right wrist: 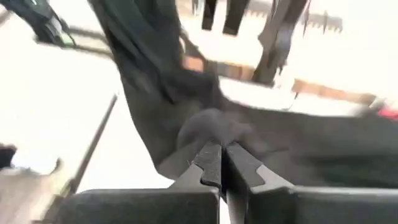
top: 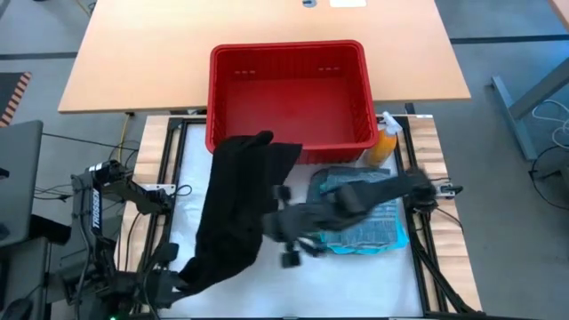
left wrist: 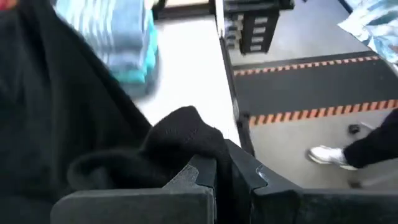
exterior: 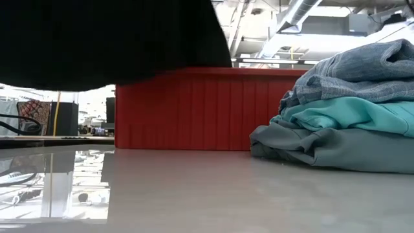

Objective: Fold Laundry from Bin
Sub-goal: Remove the black shirt from the red laundry bin, then fold the black shirt

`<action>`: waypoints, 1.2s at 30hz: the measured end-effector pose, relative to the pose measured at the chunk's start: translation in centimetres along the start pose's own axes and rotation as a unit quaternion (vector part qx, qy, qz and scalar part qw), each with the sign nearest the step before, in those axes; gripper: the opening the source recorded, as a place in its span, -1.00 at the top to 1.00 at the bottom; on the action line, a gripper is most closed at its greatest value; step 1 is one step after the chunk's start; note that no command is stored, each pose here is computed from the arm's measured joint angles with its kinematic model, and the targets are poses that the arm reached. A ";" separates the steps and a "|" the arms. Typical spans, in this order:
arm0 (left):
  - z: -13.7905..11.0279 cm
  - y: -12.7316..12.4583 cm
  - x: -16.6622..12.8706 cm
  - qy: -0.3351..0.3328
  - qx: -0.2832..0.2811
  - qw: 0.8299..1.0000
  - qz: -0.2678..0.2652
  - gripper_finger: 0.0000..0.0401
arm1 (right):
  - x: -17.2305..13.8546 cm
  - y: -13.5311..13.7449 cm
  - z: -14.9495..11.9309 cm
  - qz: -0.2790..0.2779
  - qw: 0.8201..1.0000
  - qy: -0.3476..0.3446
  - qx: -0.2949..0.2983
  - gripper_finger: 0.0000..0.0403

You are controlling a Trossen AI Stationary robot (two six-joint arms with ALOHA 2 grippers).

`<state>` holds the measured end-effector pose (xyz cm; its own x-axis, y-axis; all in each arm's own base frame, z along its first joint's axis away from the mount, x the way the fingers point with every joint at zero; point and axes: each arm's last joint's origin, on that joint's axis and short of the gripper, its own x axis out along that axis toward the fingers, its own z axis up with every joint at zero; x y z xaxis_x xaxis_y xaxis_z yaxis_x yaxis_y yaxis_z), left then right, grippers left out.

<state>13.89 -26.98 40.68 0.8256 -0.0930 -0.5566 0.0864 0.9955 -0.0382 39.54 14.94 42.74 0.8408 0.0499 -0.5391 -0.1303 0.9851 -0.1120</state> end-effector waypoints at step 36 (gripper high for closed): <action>11.3 18.8 -9.0 -0.153 0.031 0.953 0.259 1.00 | -16.0 -2.7 0.0 -0.411 0.901 -0.102 0.091 0.89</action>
<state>14.36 -7.61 54.35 0.8897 0.4012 -0.2181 -0.3524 0.9070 0.2307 26.42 11.49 51.66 0.6950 -0.6987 -0.1698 0.6541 0.7124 -0.2543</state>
